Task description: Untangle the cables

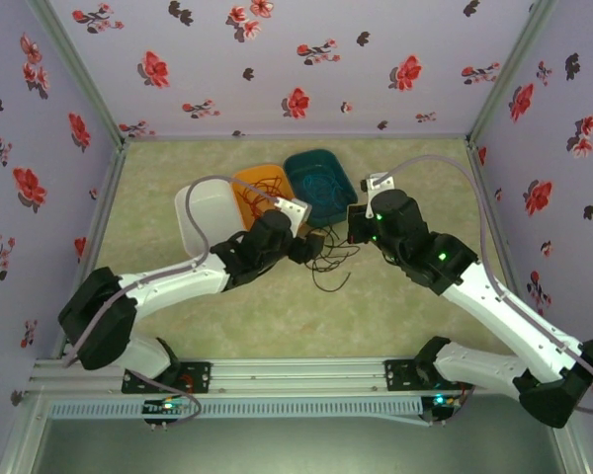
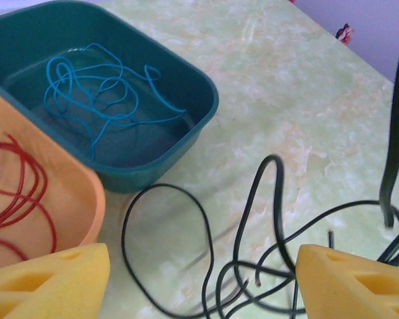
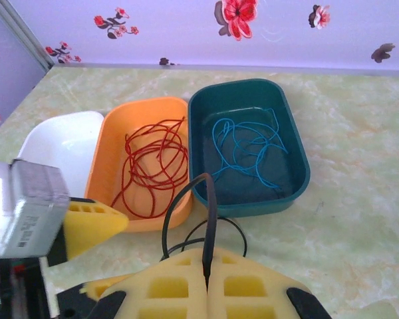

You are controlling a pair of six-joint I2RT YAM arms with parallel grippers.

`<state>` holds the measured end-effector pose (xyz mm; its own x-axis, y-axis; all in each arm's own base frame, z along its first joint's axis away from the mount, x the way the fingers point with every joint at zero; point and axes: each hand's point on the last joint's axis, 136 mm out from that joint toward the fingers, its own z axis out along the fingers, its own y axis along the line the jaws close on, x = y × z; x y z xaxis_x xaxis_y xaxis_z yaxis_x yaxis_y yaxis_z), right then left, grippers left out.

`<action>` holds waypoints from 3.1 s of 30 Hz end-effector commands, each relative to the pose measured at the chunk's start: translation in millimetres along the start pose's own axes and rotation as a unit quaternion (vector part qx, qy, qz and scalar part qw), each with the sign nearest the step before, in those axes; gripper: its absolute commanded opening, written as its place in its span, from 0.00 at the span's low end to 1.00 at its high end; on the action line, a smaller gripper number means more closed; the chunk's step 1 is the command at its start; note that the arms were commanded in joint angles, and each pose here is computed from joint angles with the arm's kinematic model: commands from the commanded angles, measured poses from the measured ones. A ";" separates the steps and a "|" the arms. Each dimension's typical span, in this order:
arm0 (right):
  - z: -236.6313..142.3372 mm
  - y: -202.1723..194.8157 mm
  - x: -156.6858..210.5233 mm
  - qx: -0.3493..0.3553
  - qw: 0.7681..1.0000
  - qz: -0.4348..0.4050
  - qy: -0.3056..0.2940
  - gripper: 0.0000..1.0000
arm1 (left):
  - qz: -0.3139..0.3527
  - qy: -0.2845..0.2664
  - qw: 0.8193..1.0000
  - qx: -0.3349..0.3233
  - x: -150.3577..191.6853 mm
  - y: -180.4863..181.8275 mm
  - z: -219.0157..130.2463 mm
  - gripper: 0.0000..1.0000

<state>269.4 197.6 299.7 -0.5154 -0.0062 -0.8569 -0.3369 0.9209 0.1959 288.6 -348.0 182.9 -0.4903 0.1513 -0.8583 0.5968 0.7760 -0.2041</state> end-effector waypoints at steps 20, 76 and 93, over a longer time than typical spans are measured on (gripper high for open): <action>-47.6 -44.4 -44.2 0.112 0.989 0.024 -0.097 0.00 | -0.058 0.010 0.993 -0.103 8.6 33.9 21.3 0.12; -112.3 -19.8 -125.9 0.045 0.980 0.006 -0.192 0.00 | 0.051 -0.132 0.964 0.225 -33.8 -105.2 53.5 0.91; -147.8 -21.6 -138.4 0.019 0.974 0.025 -0.225 0.00 | -0.141 0.009 0.989 0.036 27.9 -1.7 115.6 0.51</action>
<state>242.0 136.7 460.2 -0.1889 0.1501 -0.9705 -0.2961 0.9336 0.2020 329.8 -446.1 147.0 -0.5363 -0.0005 -0.8440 0.6487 0.6395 -0.4126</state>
